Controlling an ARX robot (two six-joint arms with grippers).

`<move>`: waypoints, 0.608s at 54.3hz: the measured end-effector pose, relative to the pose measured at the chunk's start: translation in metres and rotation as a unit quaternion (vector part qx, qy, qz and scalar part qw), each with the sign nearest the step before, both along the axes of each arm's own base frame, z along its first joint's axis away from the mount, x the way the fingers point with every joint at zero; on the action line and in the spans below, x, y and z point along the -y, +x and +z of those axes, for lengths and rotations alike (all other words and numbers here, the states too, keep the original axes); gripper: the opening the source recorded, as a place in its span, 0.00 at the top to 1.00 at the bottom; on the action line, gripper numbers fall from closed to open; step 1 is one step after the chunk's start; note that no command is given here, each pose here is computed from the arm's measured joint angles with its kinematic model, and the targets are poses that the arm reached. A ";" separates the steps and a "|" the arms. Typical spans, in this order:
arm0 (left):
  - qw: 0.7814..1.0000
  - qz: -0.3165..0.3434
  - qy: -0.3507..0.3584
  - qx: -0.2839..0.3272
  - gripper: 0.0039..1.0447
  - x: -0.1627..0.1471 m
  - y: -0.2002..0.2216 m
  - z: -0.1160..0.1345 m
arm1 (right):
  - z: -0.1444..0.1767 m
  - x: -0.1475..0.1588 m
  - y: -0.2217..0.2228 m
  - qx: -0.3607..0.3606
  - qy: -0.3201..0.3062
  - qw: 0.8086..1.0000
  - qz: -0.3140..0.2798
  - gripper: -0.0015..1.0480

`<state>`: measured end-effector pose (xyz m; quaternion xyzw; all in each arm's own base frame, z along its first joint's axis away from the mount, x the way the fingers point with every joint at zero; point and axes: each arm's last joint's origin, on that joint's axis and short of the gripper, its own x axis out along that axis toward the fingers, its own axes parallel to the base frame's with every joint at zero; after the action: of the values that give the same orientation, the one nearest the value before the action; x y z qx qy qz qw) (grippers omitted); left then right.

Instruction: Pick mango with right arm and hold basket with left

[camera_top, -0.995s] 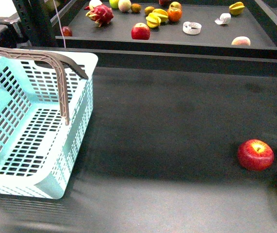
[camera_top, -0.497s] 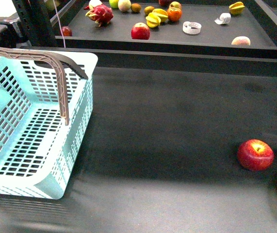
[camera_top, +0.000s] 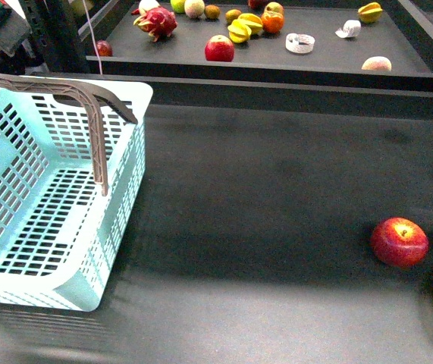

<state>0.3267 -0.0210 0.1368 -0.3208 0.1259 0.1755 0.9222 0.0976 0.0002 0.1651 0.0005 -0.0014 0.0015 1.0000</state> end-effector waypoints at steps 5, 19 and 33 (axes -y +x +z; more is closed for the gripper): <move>1.000 0.007 -0.012 -0.007 0.05 -0.002 0.013 -0.005 | 0.000 0.000 0.000 0.000 0.000 1.000 0.000 0.08; 0.999 0.027 -0.025 -0.019 0.05 -0.013 0.050 -0.017 | 0.000 0.000 0.000 0.000 0.000 1.000 0.000 0.08; 0.999 0.033 -0.033 -0.029 0.13 -0.017 0.072 -0.023 | 0.000 0.000 0.000 0.000 0.000 1.000 0.000 0.08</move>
<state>0.3984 -0.0039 0.1137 -0.3496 0.1472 0.2108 0.9009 0.0976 0.0002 0.1651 0.0005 -0.0014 0.0015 1.0000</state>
